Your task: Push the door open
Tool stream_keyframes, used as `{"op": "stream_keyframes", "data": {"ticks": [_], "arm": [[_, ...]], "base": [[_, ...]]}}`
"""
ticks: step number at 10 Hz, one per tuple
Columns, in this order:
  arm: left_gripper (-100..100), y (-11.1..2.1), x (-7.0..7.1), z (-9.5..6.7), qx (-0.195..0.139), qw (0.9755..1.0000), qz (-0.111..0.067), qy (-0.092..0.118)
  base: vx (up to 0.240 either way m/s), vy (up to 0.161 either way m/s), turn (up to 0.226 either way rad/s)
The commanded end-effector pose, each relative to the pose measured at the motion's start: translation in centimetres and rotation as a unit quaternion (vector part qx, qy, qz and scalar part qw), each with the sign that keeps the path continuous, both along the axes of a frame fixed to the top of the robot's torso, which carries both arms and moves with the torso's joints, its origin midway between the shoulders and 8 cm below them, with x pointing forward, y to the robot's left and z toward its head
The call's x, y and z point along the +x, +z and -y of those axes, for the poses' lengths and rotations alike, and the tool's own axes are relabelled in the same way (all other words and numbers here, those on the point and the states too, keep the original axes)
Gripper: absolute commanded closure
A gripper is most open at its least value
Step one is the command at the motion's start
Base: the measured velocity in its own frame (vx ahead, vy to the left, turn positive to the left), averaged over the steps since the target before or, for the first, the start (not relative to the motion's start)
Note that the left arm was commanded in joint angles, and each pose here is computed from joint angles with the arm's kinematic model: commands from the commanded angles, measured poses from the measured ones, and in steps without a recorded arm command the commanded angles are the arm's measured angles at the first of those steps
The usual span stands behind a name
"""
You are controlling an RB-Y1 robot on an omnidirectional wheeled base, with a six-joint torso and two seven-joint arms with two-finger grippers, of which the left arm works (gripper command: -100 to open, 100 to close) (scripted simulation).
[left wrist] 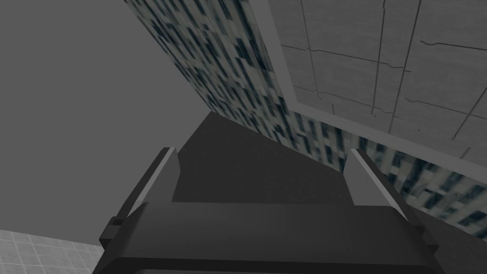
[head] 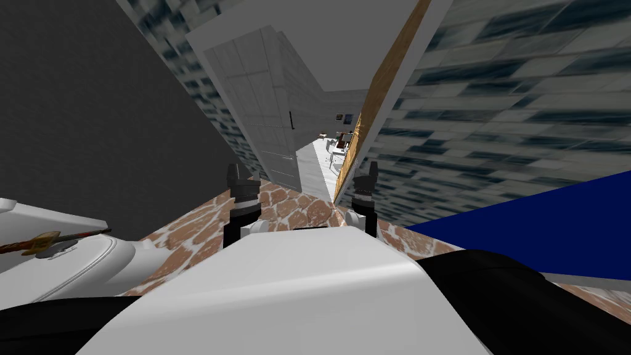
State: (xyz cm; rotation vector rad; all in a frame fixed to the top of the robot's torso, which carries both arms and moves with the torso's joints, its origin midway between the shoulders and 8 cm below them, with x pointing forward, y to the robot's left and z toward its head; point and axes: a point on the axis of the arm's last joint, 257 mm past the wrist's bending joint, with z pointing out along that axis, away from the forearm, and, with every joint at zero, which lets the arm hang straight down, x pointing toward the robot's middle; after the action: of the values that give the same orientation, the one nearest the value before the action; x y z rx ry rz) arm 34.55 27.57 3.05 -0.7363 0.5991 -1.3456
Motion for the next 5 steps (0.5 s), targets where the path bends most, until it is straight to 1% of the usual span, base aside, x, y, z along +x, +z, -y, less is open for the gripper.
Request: {"op": "stream_keyframes", "data": {"ticks": [1,4,5], "arm": [[-100,-0.9,0.9,0.4,-0.001,0.9999,-0.007,-0.008],[-100,-2.2,2.2,0.9,-0.002,0.9996,-0.018,-0.019],[-100,-2.8,2.8,1.2,-0.003,0.9994,-0.024,-0.025]], "base": [[0.031,0.035,-0.01],[0.065,0.065,-0.013],[0.061,0.052,-0.01]]}}
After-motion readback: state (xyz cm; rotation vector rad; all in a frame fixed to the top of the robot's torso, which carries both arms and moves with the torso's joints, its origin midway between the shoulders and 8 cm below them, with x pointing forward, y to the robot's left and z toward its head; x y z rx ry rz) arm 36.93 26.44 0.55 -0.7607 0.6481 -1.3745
